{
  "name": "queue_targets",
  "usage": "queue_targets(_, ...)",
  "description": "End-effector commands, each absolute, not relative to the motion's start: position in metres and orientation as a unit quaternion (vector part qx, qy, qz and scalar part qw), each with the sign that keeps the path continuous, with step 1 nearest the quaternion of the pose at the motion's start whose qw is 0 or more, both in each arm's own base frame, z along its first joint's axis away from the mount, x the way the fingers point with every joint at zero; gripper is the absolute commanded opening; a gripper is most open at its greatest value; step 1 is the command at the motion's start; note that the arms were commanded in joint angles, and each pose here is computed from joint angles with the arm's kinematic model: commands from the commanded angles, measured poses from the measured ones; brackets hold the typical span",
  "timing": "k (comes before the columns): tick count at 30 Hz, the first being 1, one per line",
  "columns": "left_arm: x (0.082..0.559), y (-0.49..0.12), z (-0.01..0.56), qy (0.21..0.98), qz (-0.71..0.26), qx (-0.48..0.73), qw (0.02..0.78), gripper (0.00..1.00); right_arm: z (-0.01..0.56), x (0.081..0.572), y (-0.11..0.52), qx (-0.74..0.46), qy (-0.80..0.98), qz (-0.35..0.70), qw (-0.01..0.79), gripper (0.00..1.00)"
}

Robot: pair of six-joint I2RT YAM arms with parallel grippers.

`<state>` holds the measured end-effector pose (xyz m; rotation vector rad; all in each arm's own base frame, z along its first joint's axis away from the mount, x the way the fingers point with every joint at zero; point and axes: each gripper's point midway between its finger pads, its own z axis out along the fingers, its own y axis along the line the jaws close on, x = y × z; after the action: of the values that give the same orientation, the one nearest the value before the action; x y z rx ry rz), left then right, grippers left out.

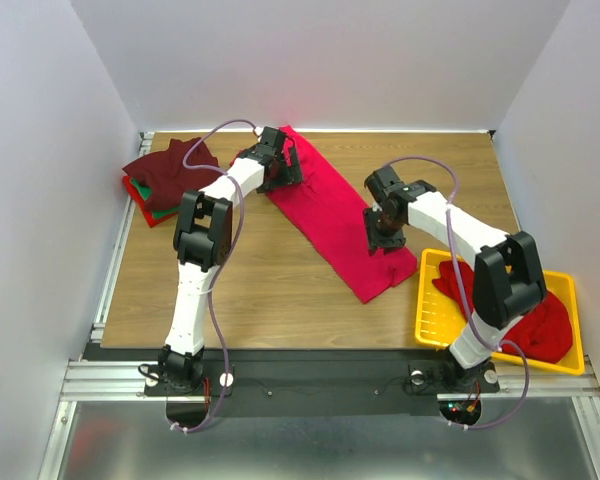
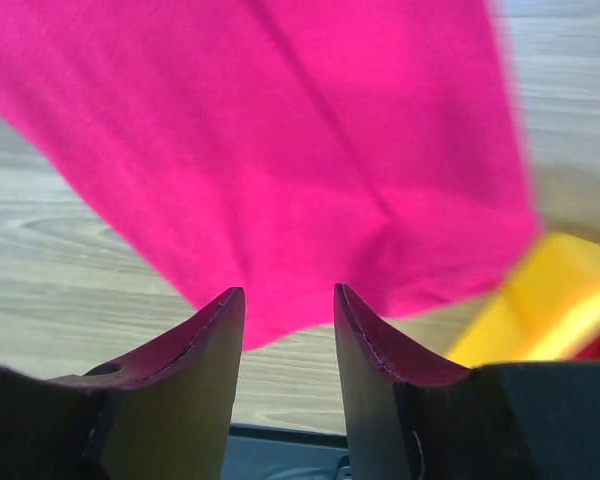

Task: Fold and stack the t-shirts
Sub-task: Fold the tshirt

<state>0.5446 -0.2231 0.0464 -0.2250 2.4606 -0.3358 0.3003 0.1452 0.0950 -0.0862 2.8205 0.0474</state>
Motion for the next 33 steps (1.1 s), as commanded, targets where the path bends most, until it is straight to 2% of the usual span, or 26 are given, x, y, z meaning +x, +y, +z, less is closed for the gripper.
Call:
queue_targets(1,0.534,-0.204,0.037,0.944,-0.113,-0.103,0.291,0.99,0.076,0.298,0.169,-0.061,0.987,0.077,0.125,0.46)
queue_targets(11,0.537,-0.201,0.034,0.943,-0.132,-0.111,0.284,0.99,0.026,0.27,0.123,-0.024,0.997,-0.016,0.077,0.43)
queue_targets(16,0.538,-0.198,0.035,0.944,-0.13,-0.109,0.284,0.99,0.021,0.266,0.117,-0.01,0.997,-0.022,0.068,0.42)
queue_targets(20,0.538,-0.197,0.041,0.943,-0.13,-0.102,0.288,0.99,0.041,0.279,0.126,-0.012,0.995,0.0,0.098,0.42)
queue_targets(26,0.543,-0.203,0.07,0.935,-0.149,-0.095,0.308,0.99,0.076,0.314,0.134,-0.008,0.988,0.008,0.154,0.43)
queue_targets(33,0.56,-0.216,0.121,0.911,-0.199,-0.115,0.342,0.99,0.032,0.313,0.115,-0.019,0.993,-0.043,0.112,0.43)
